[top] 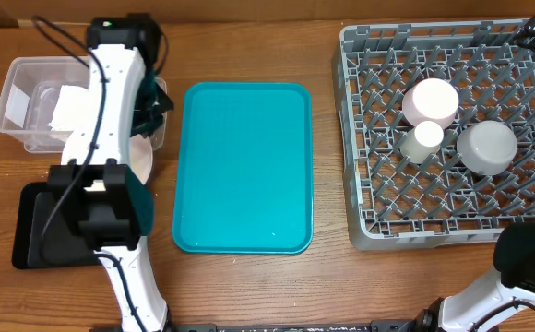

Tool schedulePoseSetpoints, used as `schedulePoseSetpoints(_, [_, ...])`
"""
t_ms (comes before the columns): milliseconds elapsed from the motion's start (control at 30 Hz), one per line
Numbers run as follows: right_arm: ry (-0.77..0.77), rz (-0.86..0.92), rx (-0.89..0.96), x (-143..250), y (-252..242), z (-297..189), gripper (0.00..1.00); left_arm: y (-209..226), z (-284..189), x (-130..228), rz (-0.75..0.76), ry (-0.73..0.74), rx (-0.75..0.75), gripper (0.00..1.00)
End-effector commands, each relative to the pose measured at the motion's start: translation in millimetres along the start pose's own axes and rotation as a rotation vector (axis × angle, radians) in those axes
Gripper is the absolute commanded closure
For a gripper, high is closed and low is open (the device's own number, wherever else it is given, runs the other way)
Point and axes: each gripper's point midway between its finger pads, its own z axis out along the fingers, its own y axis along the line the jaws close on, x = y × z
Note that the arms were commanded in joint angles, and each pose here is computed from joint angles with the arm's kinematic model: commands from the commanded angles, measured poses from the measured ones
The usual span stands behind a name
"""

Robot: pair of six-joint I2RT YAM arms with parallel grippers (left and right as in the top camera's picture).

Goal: Sort waste into correct bins and load items into the dishwasher
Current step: 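Lift the plate and carry it left over the black tray, then tilt the plate with the left gripper to pour rice onto the black tray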

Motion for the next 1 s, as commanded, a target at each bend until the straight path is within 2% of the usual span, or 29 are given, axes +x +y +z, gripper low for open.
schedulePoseSetpoints(0, [-0.010,0.006,-0.009,-2.4,1.3,-2.8,0.00,1.6,-17.6,-4.9,-0.028,0.012,0.114,0.96])
schedulePoseSetpoints(433, [-0.010,0.006,-0.009,-2.4,1.3,-2.8,0.00,25.4,-23.7,-21.8,-0.099,0.149,0.360,0.96])
schedulePoseSetpoints(800, [-0.010,0.006,-0.009,-2.4,1.3,-2.8,0.00,52.8,-21.7,-32.5,-0.157,0.210,0.446,0.95])
schedulePoseSetpoints(967, [-0.010,0.006,-0.009,-2.4,1.3,-2.8,0.00,48.8,-32.5,-32.8,-0.134,0.259,0.601,0.96])
